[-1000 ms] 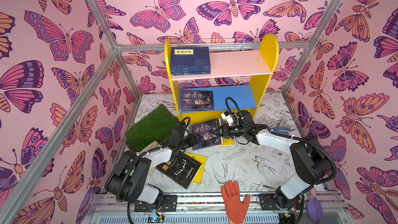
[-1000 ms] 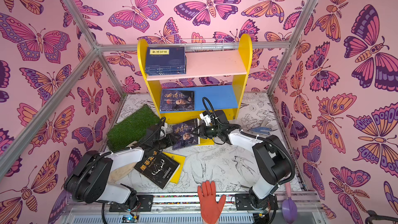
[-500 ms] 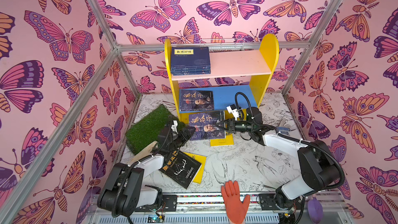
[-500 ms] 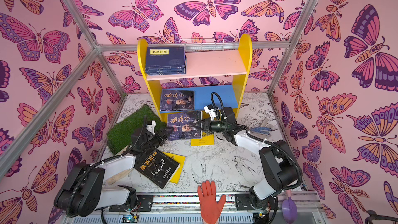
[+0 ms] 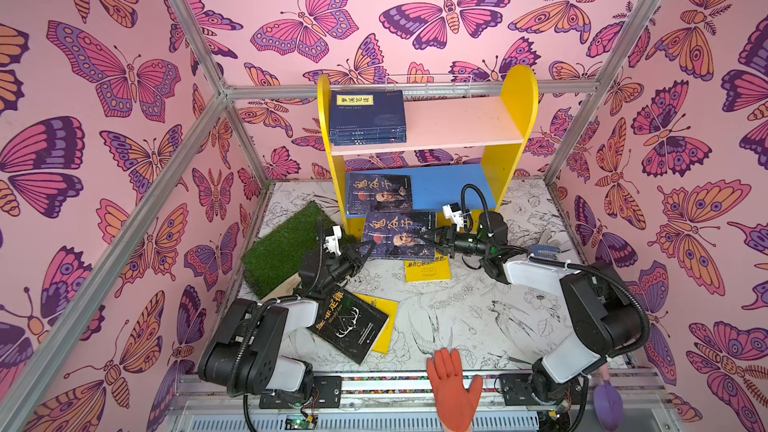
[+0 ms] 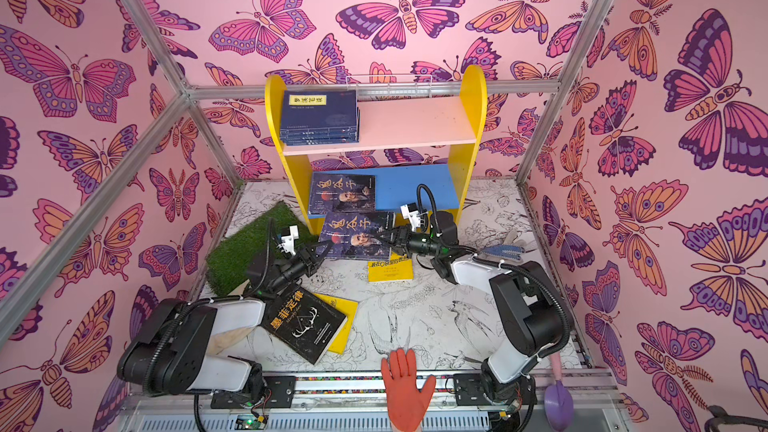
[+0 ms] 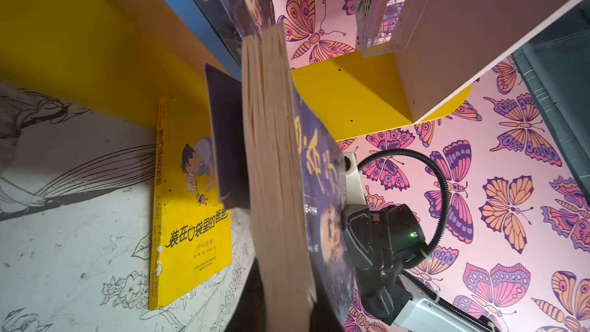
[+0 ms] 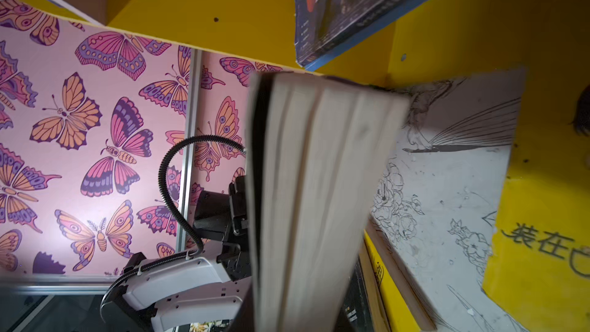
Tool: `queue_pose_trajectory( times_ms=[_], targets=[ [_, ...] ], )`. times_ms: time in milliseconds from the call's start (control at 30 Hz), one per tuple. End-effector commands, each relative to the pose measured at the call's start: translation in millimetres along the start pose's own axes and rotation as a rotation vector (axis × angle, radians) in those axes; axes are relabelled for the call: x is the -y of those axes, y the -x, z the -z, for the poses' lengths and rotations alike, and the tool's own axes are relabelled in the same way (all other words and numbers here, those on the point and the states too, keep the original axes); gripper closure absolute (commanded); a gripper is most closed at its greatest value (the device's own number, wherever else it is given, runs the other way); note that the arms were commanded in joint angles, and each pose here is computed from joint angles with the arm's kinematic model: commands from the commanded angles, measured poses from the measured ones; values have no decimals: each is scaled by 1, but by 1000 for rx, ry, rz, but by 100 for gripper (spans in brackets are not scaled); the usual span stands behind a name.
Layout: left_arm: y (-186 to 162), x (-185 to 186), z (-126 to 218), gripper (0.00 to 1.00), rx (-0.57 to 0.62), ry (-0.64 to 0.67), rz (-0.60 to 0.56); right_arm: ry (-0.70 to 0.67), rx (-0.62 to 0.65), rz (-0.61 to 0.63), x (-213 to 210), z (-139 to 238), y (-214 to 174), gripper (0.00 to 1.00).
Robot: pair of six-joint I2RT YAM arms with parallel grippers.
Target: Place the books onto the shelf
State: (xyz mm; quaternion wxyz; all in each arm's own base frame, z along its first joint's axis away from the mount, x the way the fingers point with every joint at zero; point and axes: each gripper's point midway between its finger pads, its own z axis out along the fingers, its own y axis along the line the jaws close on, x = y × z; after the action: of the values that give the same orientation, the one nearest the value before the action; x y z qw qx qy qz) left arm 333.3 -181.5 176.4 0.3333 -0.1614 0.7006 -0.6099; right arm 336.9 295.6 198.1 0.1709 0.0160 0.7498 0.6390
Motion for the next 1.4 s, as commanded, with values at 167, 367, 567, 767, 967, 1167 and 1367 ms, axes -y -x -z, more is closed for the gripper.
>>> queue_pose_trajectory(
  times_ms=[167,367,567,767,967,1167,1367],
  targets=[
    [13,36,14,100,128,-127,-52,-28,77,139,-27,14,0,53],
    [27,60,18,100,198,-152,-122,-32,54,125,-27,19,-11,51],
    [33,96,24,100,212,-219,-200,1,64,92,-30,18,-10,47],
    [34,109,30,100,232,-224,-262,25,40,82,-35,10,-13,46],
    [31,103,29,100,210,-169,-300,106,42,85,-57,6,-6,78],
    [32,87,27,99,218,-108,-284,153,62,105,-79,9,-2,96],
    [40,41,36,49,280,97,-190,131,138,198,-97,18,25,100]
  ],
)
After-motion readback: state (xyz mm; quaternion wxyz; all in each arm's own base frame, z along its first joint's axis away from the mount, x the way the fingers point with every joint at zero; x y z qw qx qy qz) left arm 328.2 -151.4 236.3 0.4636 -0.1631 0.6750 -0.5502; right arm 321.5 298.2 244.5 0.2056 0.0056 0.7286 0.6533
